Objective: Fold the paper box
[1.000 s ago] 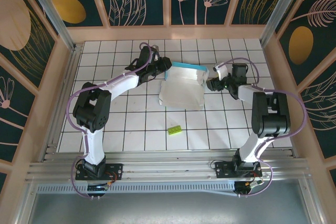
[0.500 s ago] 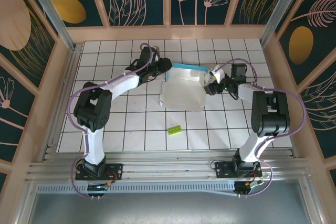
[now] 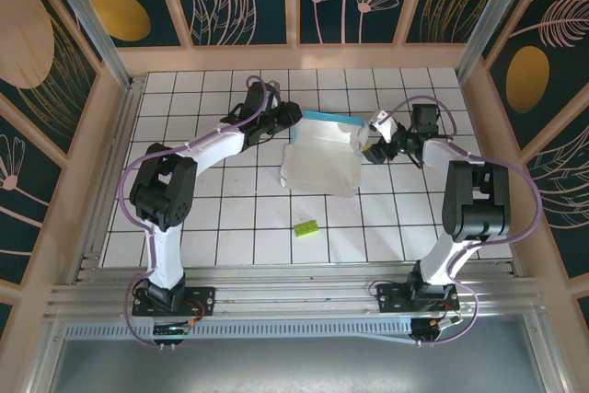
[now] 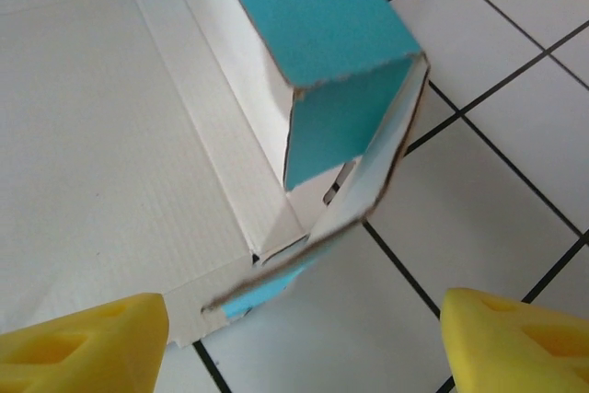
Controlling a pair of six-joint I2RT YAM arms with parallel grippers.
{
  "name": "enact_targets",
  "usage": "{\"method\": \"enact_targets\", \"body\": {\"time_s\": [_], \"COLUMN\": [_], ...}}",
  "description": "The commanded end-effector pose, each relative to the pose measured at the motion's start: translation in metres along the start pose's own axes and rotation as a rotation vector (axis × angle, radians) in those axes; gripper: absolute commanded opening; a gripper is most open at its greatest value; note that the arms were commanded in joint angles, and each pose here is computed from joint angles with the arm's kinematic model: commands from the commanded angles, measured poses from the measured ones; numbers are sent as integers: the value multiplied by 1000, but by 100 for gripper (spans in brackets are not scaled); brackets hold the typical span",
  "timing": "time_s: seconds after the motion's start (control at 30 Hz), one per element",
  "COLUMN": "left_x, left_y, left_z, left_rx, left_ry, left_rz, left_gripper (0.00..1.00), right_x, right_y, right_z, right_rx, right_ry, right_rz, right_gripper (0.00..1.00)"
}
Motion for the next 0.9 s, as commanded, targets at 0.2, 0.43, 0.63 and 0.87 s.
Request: {"method": "enact_targets", "body": {"time_s": [0.2,0.43,0.63,0.87], "left_x": [-5,-5,-4,-5], "left_y": [-8,-8,-7,-8], "left_z": [1,3,2,1], "left_rx": [26,31,27,27], "left_ry": [-2,2,3,1], "left_rz": [23,18,17,19], "left_gripper": [33,32,32,32], "right_x": [15,15,5,0], "right_y": [-9,-25,-24,-18], "right_z": [-6,3,14,22], "right_rx": [-106,22,2,-17], "right_ry": [55,118,79,63], "right_rz": [-24,-81,-94,-95], "right_gripper": [74,68,66,64]}}
Point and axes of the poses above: each hand's point on the last joint's axis, 136 mm out from that joint toward the fingers, its own z axis out along the fingers, its own y axis along the line the jaws close on, x = y × z, the point moved 6 cm from there along -z, back along the fingers, and after that the axes turned 15 degrees about -z, right-handed, at the moved point
